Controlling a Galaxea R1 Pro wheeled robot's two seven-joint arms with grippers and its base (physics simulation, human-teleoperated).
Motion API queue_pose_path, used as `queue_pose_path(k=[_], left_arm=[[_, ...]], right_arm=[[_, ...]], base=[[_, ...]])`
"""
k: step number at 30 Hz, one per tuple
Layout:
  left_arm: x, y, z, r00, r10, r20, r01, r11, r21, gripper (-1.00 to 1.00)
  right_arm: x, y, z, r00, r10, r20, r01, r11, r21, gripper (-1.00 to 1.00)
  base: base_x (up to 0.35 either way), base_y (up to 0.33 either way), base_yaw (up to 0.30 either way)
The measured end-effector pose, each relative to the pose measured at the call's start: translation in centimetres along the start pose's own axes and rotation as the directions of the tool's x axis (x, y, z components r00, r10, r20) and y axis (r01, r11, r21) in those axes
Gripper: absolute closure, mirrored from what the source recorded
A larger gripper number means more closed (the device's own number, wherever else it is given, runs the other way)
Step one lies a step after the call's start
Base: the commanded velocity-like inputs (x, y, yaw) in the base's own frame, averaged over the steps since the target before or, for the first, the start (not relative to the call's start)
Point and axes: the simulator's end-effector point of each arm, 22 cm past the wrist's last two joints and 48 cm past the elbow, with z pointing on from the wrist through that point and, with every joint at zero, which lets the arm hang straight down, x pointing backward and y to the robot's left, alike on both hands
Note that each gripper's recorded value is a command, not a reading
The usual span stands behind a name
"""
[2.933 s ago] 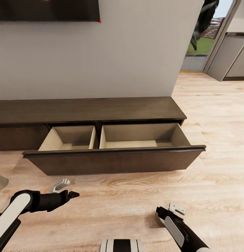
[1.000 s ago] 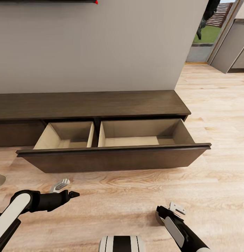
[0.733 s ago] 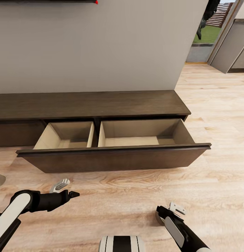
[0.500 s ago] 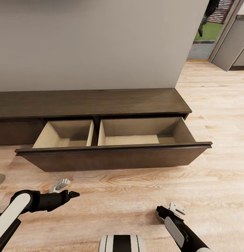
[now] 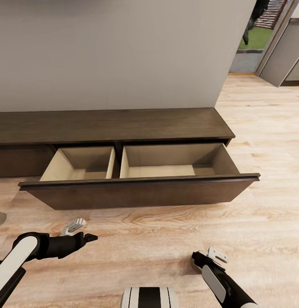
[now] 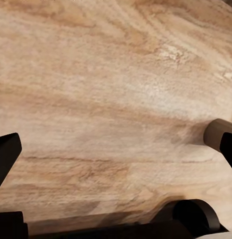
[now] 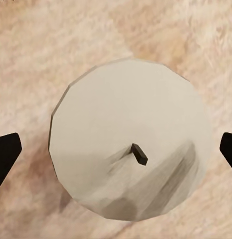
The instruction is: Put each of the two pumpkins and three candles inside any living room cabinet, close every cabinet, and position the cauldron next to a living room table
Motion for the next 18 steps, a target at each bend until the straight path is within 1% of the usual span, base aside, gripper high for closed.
queue_pose_path(k=[3, 6, 18], left_arm=[[0.03, -0.05, 0.03, 1.000, 0.000, -0.001, 0.000, 1.000, 0.001, -1.00], [0.31, 0.23, 0.51, 1.000, -0.005, -0.012, 0.005, 1.000, -0.003, -1.00], [0.32, 0.21, 0.53, 1.000, -0.005, -0.012, 0.005, 1.000, -0.002, -1.00]], right_arm=[[0.23, -0.31, 0.09, 1.000, 0.001, -0.002, -0.001, 1.000, 0.007, -1.00], [0.90, -0.65, 0.48, 1.000, -0.001, -0.015, 0.002, 1.000, 0.016, -1.00], [0.96, -0.73, 0.50, 1.000, -0.001, -0.016, 0.001, 1.000, 0.018, -1.00]], base=[[0.000, 0.000, 0.000], [0.000, 0.000, 0.000], [0.000, 0.000, 0.000]])
